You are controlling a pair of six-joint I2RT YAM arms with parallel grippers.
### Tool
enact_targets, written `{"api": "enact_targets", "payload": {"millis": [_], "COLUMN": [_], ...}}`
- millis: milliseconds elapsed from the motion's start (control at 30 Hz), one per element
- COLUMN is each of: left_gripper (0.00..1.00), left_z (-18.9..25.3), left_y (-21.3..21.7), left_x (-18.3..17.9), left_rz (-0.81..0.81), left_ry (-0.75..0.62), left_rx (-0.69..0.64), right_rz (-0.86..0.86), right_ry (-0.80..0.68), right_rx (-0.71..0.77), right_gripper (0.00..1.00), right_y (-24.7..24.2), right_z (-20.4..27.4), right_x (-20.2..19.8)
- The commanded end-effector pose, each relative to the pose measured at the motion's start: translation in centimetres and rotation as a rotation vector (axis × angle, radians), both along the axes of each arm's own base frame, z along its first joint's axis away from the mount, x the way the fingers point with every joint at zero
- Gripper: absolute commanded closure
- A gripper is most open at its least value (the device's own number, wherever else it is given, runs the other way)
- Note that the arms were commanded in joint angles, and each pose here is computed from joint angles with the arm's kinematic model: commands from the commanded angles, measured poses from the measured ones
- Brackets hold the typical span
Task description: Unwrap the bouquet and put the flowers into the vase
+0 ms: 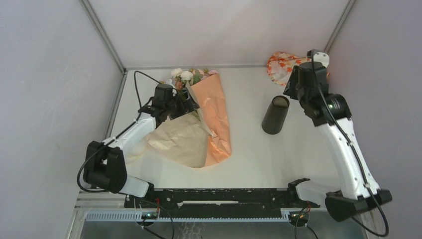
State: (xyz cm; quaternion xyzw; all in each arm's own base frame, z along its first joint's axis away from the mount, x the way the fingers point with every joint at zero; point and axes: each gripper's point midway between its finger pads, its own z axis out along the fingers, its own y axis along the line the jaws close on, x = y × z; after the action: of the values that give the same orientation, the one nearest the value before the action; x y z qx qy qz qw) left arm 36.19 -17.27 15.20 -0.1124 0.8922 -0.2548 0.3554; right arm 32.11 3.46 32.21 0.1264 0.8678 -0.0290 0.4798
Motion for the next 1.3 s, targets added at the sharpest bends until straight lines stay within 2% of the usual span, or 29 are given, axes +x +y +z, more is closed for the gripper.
{"api": "enact_targets", "payload": {"millis": [0, 200, 300, 333, 400, 533, 567, 700, 933, 1100, 1267], "left_gripper": [0.0, 0.01, 0.12, 0.19, 0.4, 0.94, 0.99, 1.0, 1.0, 1.0, 0.96], "left_z": [1.2, -0.9, -1.6, -1.8, -1.8, 0.0, 0.6, 3.5, 8.1, 6.8, 4.3], "left_y": [-2.8, -4.9, -5.8, -6.2, -6.9, -8.6, -9.0, -11.4, -18.4, -24.1, -28.1], "left_x": [1.9, 4.3, 5.4, 5.7, 6.0, 6.5, 6.6, 7.6, 8.5, 8.2, 6.9], "left_rz": [-0.042, -0.052, -0.065, -0.072, -0.087, -0.109, -0.115, -0.16, -0.326, -0.489, -0.604], "left_ry": [-0.039, 0.031, 0.052, 0.06, 0.068, 0.025, 0.012, -0.029, -0.121, -0.105, -0.081], "left_rx": [-0.04, 0.011, 0.02, 0.019, 0.014, 0.002, 0.0, -0.028, -0.183, -0.301, -0.353], "right_rz": [0.038, 0.119, 0.142, 0.146, 0.15, 0.156, 0.158, 0.167, 0.173, 0.181, 0.182], "right_ry": [-0.19, -0.214, -0.217, -0.217, -0.22, -0.226, -0.226, -0.219, -0.196, -0.183, -0.173], "right_rx": [0.088, 0.096, 0.1, 0.103, 0.105, 0.1, 0.099, 0.105, 0.101, 0.107, 0.106], "right_gripper": [0.48, 0.48, 0.48, 0.48, 0.48, 0.47, 0.47, 0.47, 0.46, 0.46, 0.46], "right_y": [1.5, 3.8, 4.4, 4.5, 4.5, 4.5, 4.5, 4.6, 4.4, 4.4, 4.4], "right_z": [4.7, 5.6, 5.3, 5.1, 4.9, 4.5, 4.3, 3.7, 2.6, 2.0, 1.8], "right_x": [-0.7, -1.6, -1.8, -1.7, -1.8, -1.9, -1.9, -2.0, -2.1, -2.2, -2.3]}}
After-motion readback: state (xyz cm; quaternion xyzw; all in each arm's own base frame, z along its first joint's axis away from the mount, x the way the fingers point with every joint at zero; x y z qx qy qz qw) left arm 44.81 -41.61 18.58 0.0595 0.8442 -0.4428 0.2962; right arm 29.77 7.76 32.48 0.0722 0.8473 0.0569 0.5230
